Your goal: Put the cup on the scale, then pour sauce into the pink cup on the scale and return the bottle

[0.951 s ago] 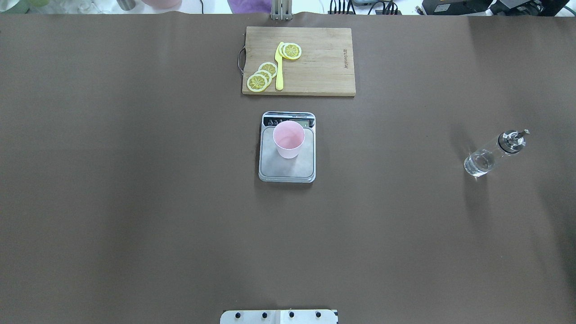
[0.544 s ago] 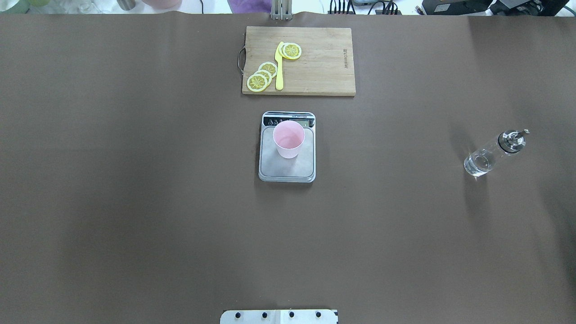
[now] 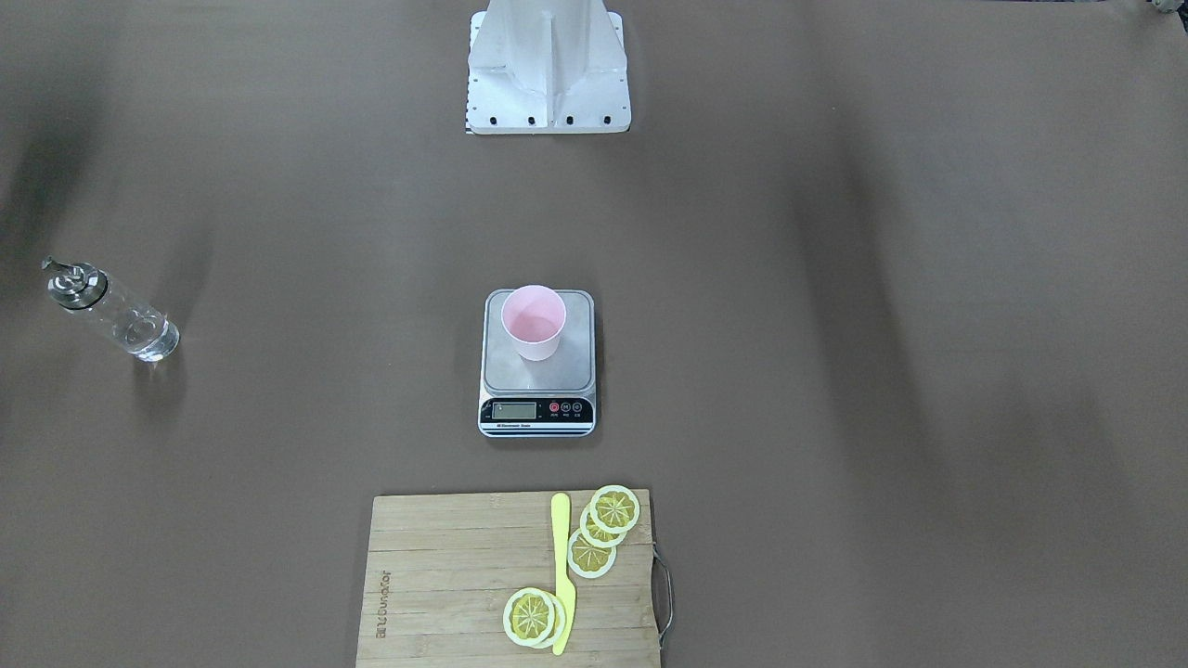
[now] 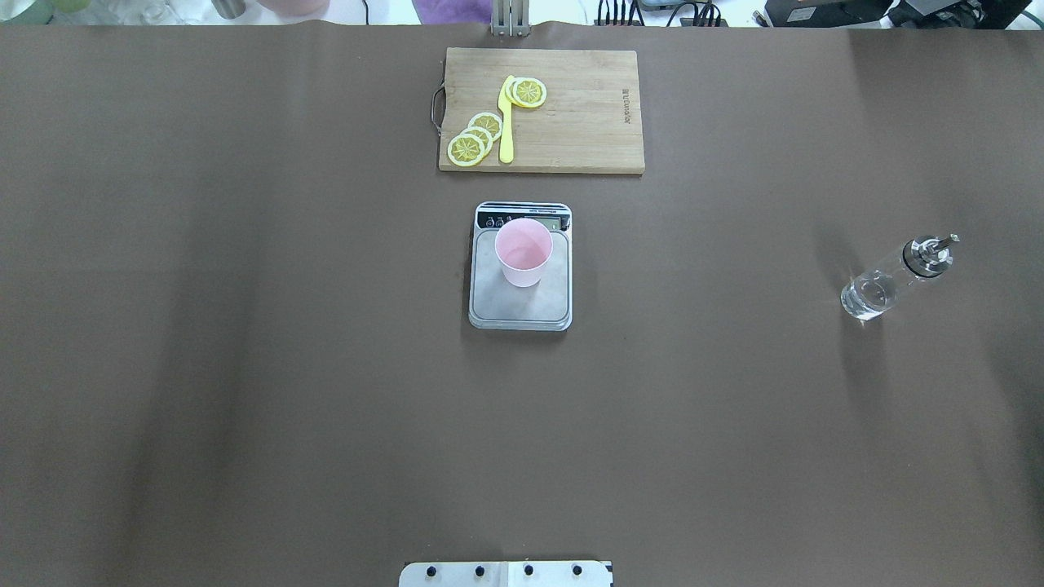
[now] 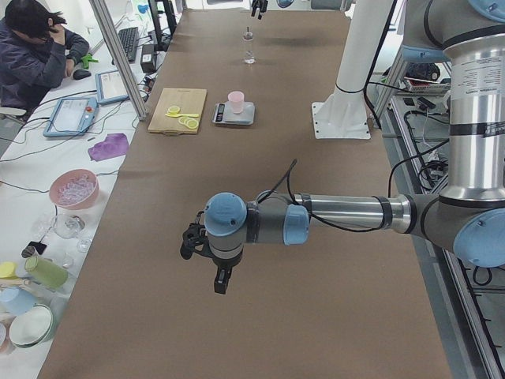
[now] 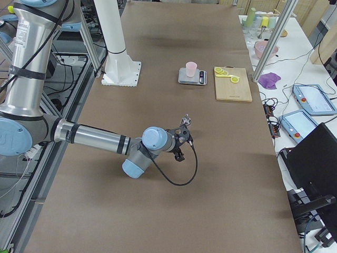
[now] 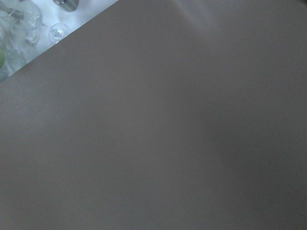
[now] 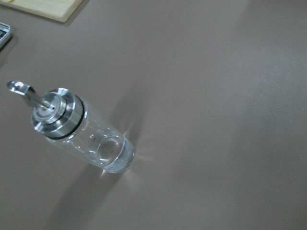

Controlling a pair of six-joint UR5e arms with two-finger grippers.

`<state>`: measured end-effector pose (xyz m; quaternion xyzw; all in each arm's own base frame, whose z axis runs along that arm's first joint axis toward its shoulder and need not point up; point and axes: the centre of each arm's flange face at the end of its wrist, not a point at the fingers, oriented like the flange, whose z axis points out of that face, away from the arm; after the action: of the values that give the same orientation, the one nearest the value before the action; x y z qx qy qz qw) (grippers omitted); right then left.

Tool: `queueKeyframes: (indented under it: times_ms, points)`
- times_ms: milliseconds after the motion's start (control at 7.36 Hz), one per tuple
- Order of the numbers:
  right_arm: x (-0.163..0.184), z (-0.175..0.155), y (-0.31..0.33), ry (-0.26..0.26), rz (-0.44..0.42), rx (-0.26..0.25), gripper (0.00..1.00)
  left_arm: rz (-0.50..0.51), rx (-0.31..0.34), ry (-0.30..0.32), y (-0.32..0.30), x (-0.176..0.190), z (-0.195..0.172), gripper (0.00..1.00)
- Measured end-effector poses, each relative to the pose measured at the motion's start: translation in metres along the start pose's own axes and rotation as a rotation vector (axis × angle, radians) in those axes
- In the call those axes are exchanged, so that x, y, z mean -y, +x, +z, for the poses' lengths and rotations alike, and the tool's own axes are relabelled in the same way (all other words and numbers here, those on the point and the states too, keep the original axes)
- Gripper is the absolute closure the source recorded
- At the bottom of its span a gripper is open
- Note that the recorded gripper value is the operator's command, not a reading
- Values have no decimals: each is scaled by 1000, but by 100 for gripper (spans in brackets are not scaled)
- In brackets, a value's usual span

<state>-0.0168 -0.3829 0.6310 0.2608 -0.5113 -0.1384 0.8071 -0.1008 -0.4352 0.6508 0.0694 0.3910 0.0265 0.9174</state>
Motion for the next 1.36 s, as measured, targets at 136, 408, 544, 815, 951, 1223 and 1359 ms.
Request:
queueKeyframes:
  times_ms: [136,408,544,815,951,1223,1359]
  points:
    - [-8,1,0,1,-53,48,1,-37,-5,27,-2,-11,4,2]
    - [-19,9,14,40,-162,95,2,-55,-8,43,-4,-21,8,2]
    - [-13,17,25,63,-210,107,5,-55,-9,44,-4,-22,8,2]
    - [10,27,32,109,-291,122,8,-52,-9,44,-4,-22,9,2]
    - [17,30,31,120,-309,122,8,-52,-9,44,-4,-23,9,2]
    - [31,40,25,130,-332,120,1,-51,-9,43,-5,-23,10,2]
    - [34,47,21,130,-342,120,1,-50,-9,42,-5,-23,10,2]
